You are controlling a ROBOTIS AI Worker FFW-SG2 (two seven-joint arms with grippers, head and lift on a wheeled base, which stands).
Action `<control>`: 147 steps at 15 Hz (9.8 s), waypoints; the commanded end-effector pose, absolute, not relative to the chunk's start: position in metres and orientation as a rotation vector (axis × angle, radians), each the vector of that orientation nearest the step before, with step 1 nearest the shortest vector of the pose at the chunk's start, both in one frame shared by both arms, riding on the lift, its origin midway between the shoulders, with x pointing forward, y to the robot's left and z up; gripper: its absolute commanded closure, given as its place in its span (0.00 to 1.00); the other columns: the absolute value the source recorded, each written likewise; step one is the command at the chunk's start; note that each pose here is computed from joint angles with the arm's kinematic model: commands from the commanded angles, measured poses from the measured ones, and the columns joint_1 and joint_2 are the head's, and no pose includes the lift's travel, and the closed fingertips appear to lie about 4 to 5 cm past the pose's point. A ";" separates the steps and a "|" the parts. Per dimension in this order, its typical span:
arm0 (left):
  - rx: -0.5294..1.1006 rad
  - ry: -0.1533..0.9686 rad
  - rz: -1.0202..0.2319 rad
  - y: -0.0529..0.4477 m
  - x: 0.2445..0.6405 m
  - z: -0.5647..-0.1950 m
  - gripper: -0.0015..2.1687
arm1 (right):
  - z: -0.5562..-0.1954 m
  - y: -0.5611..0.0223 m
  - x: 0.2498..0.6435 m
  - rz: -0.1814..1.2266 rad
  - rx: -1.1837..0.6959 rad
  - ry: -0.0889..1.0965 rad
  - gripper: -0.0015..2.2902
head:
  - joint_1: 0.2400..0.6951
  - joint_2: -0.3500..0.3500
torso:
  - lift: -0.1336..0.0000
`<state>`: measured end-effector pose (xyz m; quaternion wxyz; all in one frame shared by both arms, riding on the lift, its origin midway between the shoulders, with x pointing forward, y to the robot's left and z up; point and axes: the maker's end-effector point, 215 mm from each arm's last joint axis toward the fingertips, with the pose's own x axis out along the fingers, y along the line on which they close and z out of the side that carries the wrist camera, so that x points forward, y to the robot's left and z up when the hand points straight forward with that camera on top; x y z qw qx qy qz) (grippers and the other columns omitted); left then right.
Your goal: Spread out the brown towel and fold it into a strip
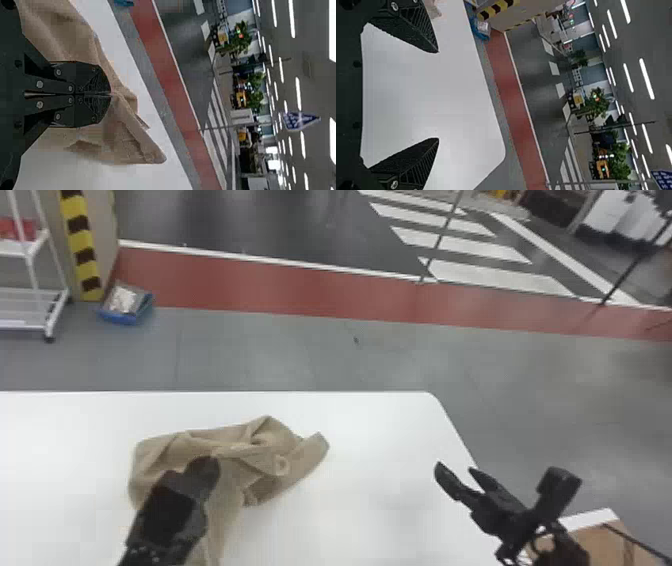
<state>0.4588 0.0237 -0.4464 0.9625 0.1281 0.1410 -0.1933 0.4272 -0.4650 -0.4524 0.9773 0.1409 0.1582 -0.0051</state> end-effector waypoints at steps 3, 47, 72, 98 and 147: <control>0.194 0.234 -0.149 0.155 0.491 -0.422 0.93 | -0.438 -0.425 0.489 0.109 0.300 0.283 0.04 | 1.00 0.00 | 1.00; 0.189 0.197 -0.004 0.230 0.504 -0.441 0.93 | -0.557 -0.276 0.579 0.395 0.063 0.666 0.84 | 1.00 0.46 | 1.00; 0.069 0.180 -0.053 0.247 0.487 -0.371 0.93 | -0.337 -0.498 0.533 0.252 0.295 0.369 0.84 | 1.00 0.09 | 1.00; -0.088 -0.092 -0.351 0.197 0.556 -0.415 0.58 | -0.438 -0.479 0.494 0.488 -0.021 0.351 0.84 | 1.00 0.11 | 1.00; 1.137 -0.145 -0.378 0.094 0.473 -0.536 0.15 | -0.471 -0.475 0.448 0.493 0.236 0.447 0.84 | 1.00 0.00 | 1.00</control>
